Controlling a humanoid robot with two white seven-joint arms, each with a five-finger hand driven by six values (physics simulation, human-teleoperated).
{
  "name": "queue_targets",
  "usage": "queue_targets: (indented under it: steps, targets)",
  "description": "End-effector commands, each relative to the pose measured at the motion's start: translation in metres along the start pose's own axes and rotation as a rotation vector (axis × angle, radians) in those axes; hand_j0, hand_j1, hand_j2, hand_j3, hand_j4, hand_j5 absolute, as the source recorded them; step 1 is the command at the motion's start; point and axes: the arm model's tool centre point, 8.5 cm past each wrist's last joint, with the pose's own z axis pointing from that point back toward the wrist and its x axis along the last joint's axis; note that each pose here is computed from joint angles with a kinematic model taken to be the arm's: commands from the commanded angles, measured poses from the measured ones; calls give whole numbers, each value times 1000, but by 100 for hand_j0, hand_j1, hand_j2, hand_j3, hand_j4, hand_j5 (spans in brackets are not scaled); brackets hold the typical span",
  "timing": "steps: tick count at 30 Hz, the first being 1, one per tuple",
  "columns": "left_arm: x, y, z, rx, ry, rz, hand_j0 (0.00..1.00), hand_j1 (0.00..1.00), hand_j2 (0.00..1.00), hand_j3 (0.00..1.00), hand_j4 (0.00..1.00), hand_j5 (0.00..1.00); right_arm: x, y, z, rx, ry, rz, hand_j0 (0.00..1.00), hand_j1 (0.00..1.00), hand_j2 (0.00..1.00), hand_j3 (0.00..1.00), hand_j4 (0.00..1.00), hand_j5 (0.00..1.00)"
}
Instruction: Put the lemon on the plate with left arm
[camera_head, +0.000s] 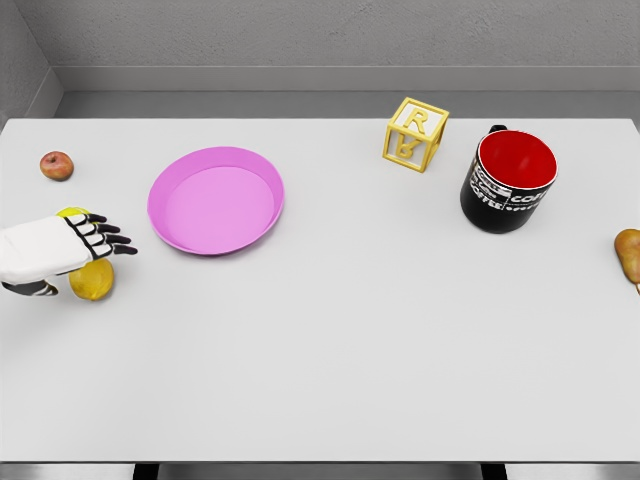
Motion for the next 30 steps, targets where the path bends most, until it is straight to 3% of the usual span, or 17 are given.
queue_targets:
  steps: [1, 30]
  targets:
    - [0, 0, 0, 3, -1, 9, 100, 100, 100, 100, 100, 100, 0, 0, 0, 0, 0, 0, 100, 100, 100, 100, 100, 100]
    - [3, -3, -4, 4, -14, 14, 100, 100, 100, 100, 100, 100, 0, 0, 0, 0, 0, 2, 100, 100, 100, 100, 100, 100]
